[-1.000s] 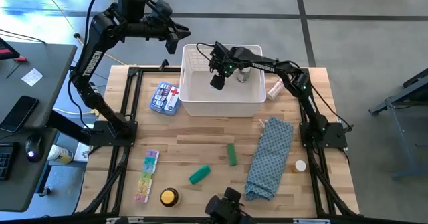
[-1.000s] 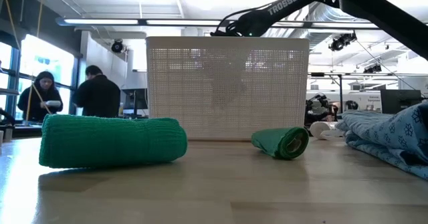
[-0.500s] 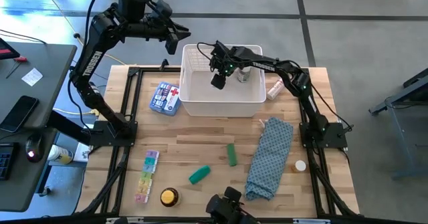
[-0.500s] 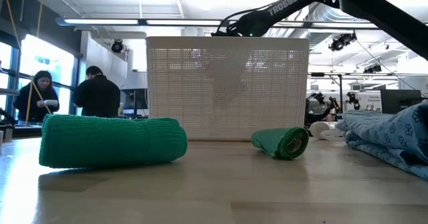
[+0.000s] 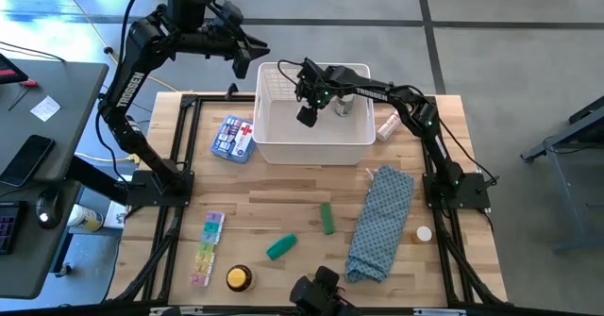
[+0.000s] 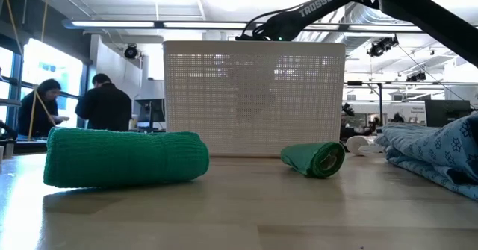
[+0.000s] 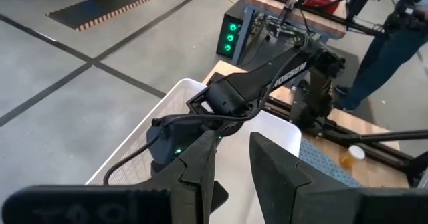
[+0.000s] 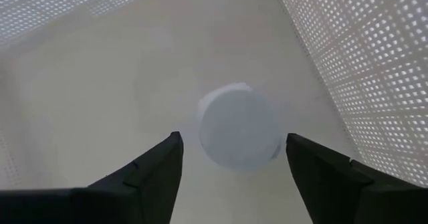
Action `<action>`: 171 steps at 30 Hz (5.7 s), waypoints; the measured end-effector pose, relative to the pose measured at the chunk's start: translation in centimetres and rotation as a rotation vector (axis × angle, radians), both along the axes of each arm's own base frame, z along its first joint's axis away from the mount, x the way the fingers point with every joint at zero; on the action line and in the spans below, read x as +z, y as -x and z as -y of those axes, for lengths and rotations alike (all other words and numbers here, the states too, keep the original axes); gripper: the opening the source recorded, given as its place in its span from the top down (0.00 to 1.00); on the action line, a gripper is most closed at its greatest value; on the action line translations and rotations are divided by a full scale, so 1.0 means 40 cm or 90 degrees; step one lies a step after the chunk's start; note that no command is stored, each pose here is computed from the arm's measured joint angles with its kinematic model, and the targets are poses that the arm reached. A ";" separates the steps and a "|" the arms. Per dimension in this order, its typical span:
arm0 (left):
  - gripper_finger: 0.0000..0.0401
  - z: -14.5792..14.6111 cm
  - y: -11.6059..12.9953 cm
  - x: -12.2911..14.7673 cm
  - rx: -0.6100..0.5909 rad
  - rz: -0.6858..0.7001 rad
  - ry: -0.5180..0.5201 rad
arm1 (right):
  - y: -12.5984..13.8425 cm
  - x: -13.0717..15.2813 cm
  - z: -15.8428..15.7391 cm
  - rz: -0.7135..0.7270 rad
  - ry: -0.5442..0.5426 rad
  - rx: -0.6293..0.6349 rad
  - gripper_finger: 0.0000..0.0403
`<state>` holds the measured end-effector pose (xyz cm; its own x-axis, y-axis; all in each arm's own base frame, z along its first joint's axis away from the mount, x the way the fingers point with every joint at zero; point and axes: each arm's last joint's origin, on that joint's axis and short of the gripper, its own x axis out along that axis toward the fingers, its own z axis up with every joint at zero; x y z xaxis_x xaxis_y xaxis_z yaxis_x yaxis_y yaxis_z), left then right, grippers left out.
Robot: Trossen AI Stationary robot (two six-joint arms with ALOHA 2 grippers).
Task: Pick & place medical supplies in basket/bin
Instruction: Put the white pill bottle into the white bin
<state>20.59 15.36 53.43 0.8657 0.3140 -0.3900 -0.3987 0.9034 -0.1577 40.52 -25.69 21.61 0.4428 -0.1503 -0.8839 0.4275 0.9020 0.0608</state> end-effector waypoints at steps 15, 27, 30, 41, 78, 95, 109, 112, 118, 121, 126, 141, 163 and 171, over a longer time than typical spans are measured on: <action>0.68 0.036 0.046 0.040 0.012 0.056 -0.012 | 0.002 -0.001 -0.002 -0.008 -0.001 0.003 0.34; 0.68 0.039 0.051 0.041 0.023 0.051 -0.015 | -0.003 0.001 0.001 0.004 0.008 0.002 0.34; 0.68 0.039 0.051 0.041 0.023 0.051 -0.015 | -0.003 0.002 0.001 0.007 0.008 0.002 0.35; 0.68 0.039 0.051 0.041 0.023 0.053 -0.014 | -0.004 0.002 0.001 0.010 0.007 0.004 0.35; 0.68 0.040 0.056 0.023 0.031 -0.003 -0.021 | -0.011 -0.028 0.005 -0.008 0.064 0.010 0.35; 0.68 0.042 0.058 0.016 0.028 -0.018 -0.008 | -0.018 -0.022 0.011 0.014 0.081 0.003 0.37; 0.68 0.047 0.063 0.008 0.028 -0.036 0.010 | -0.019 -0.021 0.010 0.021 0.075 0.012 0.57; 0.68 0.048 0.065 0.004 0.027 -0.045 0.018 | -0.019 -0.021 0.010 0.021 0.075 0.012 0.55; 0.68 0.046 0.062 0.003 0.032 -0.042 0.027 | -0.018 -0.023 0.009 0.016 0.072 0.014 0.55; 0.68 0.045 0.061 0.002 0.032 -0.043 0.028 | -0.017 -0.023 0.009 0.013 0.076 0.011 0.58; 0.68 0.045 0.061 0.002 0.030 -0.045 0.024 | -0.016 -0.023 0.009 0.007 0.078 0.011 0.58; 0.68 0.043 0.061 0.005 0.034 -0.048 -0.001 | 0.066 0.019 0.034 -0.118 0.117 -0.018 0.58; 0.68 0.041 0.059 0.008 0.038 -0.042 -0.011 | 0.092 0.014 0.040 -0.197 0.141 -0.100 0.56; 0.68 0.041 0.060 0.008 0.043 -0.039 0.000 | 0.114 -0.028 0.043 -0.220 0.124 -0.094 0.50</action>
